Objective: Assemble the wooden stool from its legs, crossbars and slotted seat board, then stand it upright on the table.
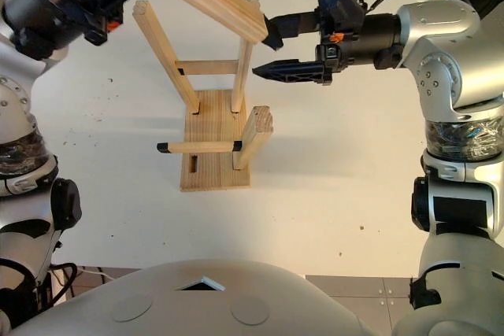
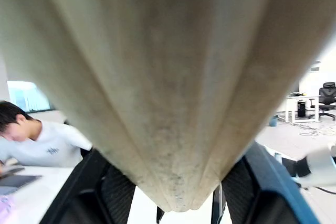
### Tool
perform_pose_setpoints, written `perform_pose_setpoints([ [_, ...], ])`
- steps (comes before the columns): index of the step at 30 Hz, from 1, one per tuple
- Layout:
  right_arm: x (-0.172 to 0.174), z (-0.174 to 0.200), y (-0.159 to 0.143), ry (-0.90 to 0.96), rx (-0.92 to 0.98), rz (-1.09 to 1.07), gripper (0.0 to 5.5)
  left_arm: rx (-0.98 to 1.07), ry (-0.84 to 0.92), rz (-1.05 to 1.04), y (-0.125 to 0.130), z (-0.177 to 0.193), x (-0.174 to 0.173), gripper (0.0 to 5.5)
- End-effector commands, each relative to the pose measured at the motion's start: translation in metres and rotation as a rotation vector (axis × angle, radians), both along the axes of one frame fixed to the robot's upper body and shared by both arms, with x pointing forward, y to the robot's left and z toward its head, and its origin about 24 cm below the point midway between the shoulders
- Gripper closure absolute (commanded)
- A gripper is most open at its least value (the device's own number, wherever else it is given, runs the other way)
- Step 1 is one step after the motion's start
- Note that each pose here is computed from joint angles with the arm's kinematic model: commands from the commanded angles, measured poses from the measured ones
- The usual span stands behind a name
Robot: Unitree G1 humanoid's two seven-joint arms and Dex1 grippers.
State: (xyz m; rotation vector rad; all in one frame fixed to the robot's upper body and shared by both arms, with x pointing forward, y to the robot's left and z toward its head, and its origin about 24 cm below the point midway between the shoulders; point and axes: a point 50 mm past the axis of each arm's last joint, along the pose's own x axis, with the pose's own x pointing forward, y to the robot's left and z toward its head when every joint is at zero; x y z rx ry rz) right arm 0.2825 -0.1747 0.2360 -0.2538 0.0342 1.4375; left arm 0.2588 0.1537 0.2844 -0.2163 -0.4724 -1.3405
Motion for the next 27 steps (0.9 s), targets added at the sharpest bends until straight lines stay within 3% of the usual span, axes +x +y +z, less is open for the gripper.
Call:
perform_pose_setpoints([
  [1, -0.018, -0.002, -0.032, 0.004, 0.007, -0.123, 2.23, 0.118, -0.071, 0.138, 0.046, 0.026, -0.013, 3.45],
  [8, -0.051, -0.017, -0.073, 0.043, 0.018, -0.337, 2.23, 0.278, -0.061, 0.329, 0.087, 0.011, -0.034, 3.45],
  [12, -0.072, -0.022, -0.086, 0.057, 0.028, -0.43, 2.23, 0.452, 0.021, 0.366, 0.102, -0.036, -0.048, 3.45],
  [16, -0.078, -0.025, -0.087, 0.065, 0.051, -0.459, 2.23, 0.412, 0.086, 0.373, 0.127, -0.069, -0.049, 3.45],
  [23, -0.073, -0.028, -0.081, 0.097, 0.043, -0.428, 2.23, 0.307, 0.176, 0.297, 0.108, -0.113, -0.067, 3.45],
  [27, -0.067, -0.025, -0.079, 0.107, 0.032, -0.392, 2.23, 0.367, 0.218, 0.306, 0.103, -0.147, -0.083, 3.45],
])
